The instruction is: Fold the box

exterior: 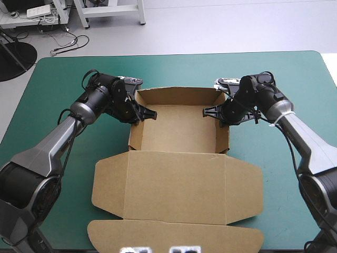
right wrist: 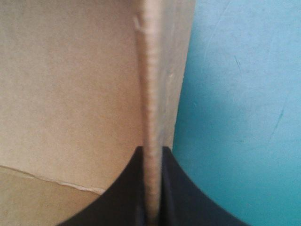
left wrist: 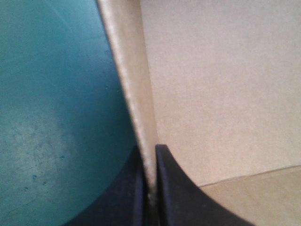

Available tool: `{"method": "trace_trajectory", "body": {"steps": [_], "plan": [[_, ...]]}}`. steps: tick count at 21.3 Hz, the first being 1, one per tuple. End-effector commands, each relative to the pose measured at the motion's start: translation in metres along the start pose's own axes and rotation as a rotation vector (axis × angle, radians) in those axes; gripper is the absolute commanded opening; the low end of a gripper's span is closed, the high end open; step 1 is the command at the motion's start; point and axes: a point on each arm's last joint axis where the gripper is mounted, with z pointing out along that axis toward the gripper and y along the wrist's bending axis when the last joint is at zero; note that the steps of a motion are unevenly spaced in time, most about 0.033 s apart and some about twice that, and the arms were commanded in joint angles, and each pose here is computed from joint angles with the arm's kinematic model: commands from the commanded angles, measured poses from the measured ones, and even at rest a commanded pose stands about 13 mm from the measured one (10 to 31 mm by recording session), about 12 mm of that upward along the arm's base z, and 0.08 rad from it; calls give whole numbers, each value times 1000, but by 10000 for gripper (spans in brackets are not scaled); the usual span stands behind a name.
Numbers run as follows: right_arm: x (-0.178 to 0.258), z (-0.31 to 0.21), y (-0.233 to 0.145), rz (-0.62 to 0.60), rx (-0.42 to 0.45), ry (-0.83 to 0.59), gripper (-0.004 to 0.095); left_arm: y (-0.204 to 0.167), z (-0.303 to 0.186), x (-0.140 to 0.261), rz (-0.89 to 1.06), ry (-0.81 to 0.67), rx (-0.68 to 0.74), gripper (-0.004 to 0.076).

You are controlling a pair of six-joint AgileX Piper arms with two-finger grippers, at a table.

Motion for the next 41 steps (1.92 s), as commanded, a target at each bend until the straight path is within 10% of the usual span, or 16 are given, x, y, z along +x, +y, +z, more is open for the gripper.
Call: {"method": "trace_trajectory", "body": {"steps": [1, 7, 12, 18, 29, 33, 38, 41], "plan": [[-11, -7, 14, 25, -101, -111, -5, -14, -25, -5, -9, -121, 83, -9], [-15, 0, 10, 1, -55, -119, 74, -12, -26, -12, 26, -187, 68, -8], [-19, -17, 11, -31, -19, -102, 483, -13, -25, -9, 138, -167, 72, 115], [-26, -33, 9, -70, 46, -137, 490, -8, -25, -13, 163, -198, 8, 498], [-37, -69, 12, -111, 72, -244, 489, -3, -67, -29, 173, -405, -76, 501], [-30, -143, 16, -145, 101, -358, 489, -1, -181, -18, 191, -654, -120, 435], [-18, -161, 2, -79, 117, -390, 487, 23, -299, 72, 207, -770, -255, -6], [-22, -127, -9, -54, 130, -285, 484, 31, -332, 129, 195, -852, -235, -10]]}}
